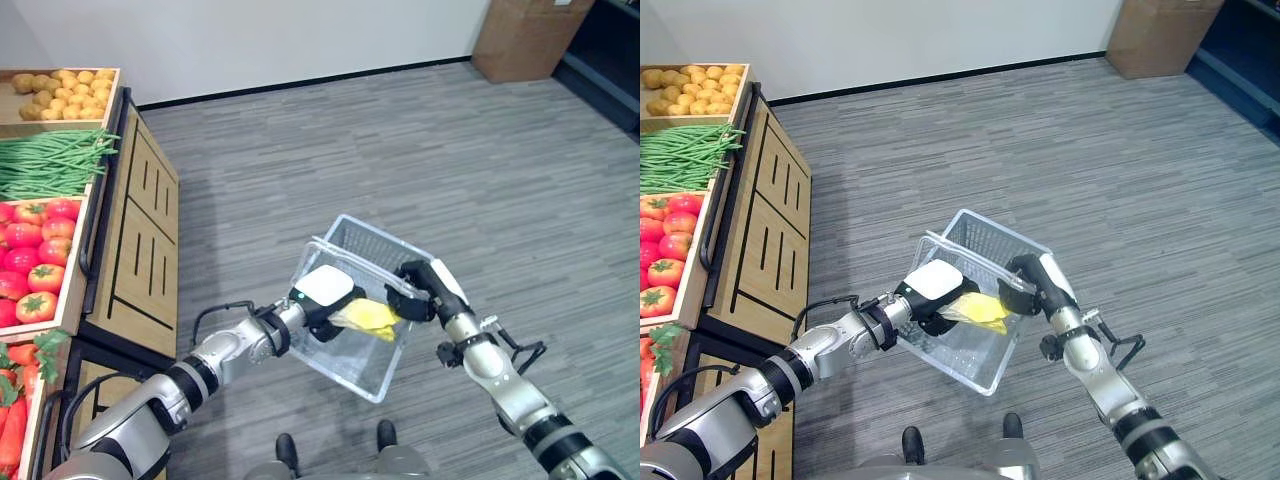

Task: Get the vegetables into the basket

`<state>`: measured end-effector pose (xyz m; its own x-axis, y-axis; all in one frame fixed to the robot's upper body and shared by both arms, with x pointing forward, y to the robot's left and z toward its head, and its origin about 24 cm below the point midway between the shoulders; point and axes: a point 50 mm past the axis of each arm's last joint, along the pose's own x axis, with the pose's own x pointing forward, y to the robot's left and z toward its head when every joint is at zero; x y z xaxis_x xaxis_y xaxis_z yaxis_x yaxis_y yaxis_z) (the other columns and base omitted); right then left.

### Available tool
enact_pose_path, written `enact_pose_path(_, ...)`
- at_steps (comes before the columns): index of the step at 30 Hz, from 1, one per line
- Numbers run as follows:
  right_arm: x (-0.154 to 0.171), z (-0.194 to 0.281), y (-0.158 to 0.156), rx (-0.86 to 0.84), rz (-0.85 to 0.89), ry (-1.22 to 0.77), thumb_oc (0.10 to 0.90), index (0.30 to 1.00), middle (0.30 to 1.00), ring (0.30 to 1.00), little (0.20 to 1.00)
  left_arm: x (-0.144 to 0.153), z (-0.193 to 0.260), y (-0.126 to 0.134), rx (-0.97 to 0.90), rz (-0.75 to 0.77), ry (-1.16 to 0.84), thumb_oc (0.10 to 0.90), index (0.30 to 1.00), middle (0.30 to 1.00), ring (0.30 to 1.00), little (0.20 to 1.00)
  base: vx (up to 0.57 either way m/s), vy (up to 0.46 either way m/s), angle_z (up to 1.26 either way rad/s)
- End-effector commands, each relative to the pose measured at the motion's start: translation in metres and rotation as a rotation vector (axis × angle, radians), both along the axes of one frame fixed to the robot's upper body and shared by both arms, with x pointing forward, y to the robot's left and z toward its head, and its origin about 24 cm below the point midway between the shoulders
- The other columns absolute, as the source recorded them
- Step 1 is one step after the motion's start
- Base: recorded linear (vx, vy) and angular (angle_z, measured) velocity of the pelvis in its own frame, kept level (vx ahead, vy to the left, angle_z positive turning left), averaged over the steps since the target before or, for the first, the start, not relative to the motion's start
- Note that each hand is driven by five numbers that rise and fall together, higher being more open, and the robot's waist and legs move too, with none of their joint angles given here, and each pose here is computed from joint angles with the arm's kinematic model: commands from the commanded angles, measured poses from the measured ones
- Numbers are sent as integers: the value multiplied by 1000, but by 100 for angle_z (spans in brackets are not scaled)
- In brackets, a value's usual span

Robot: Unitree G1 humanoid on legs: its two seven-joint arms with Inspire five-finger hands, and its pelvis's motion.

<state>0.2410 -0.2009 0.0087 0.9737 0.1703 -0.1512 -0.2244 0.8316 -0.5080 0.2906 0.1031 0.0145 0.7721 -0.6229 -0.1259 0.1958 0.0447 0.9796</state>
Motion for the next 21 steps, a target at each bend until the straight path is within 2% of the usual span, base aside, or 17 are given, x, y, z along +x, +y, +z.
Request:
enact_pose_path(1,30,81,5,156,52,-399,400,300,300,300,300,32,32,-5,10,62,-203,900,1000,1000,1000,1000,11,-38,-8)
enact_pose_path(6,30,62,-18,110,-90,-339,400,300,300,300,300,20,51,-24,-85,-50,-210,900,1000,1000,1000,1000,6,-42,-4)
enact_pose_path(11,31,50,-42,73,-241,-306,400,300,300,300,300,-7,71,-37,-238,-241,-64,900,1000,1000,1000,1000,0,0,0)
enact_pose_path(17,24,37,-67,53,-388,-270,400,300,300,300,300,-26,60,-8,-455,-157,183,900,1000,1000,1000,1000,11,-11,2)
enact_pose_path(21,14,29,-83,18,-470,-246,400,300,300,300,300,-40,29,38,-743,142,394,900,1000,1000,1000,1000,17,-21,5)
